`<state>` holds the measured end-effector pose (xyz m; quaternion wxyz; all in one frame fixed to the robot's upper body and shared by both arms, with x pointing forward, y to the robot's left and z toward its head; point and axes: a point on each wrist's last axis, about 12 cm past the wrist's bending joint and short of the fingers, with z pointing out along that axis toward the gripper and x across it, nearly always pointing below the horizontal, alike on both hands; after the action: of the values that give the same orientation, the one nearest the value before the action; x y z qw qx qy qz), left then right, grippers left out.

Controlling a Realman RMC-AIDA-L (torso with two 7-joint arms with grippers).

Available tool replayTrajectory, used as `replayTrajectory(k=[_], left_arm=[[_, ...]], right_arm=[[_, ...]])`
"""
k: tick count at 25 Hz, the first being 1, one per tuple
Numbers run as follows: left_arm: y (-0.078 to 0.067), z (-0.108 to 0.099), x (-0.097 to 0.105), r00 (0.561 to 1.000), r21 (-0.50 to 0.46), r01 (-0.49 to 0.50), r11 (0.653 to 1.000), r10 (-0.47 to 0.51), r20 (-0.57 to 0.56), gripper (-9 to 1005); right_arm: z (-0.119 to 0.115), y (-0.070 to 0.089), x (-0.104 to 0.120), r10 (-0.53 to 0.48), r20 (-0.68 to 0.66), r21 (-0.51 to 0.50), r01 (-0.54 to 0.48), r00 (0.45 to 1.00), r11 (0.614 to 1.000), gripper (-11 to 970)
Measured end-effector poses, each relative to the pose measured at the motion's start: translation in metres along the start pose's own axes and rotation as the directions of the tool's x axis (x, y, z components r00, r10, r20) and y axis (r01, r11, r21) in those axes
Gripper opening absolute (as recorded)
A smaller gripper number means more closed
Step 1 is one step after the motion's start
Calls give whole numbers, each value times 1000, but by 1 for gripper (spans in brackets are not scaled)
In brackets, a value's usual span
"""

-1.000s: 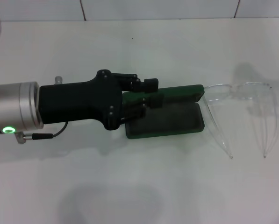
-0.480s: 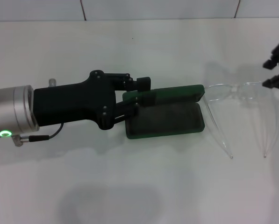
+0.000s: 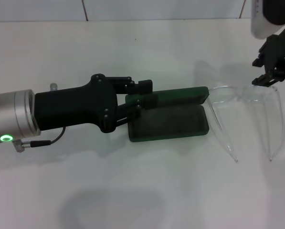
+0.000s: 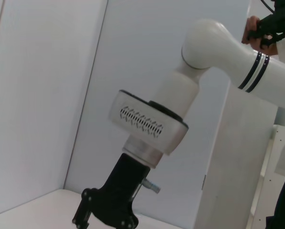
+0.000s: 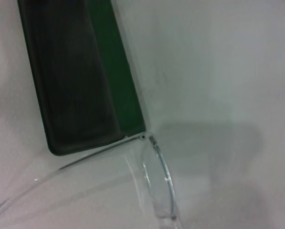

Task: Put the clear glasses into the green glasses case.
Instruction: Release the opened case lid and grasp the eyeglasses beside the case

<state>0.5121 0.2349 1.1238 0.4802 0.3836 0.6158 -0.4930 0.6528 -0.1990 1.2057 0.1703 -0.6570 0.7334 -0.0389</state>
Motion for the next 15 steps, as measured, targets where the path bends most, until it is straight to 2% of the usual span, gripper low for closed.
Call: replayTrajectory(k=[10, 15], left_arm=[[2, -1, 4, 1000, -12, 28, 1000, -28, 10, 335], [3, -1, 6, 999, -15, 34, 999, -34, 11, 335]], right_arm=[[7, 4, -9, -5, 35, -37, 6, 999, 999, 452], [18, 9, -7, -4, 22, -74, 6, 1000, 997, 451]])
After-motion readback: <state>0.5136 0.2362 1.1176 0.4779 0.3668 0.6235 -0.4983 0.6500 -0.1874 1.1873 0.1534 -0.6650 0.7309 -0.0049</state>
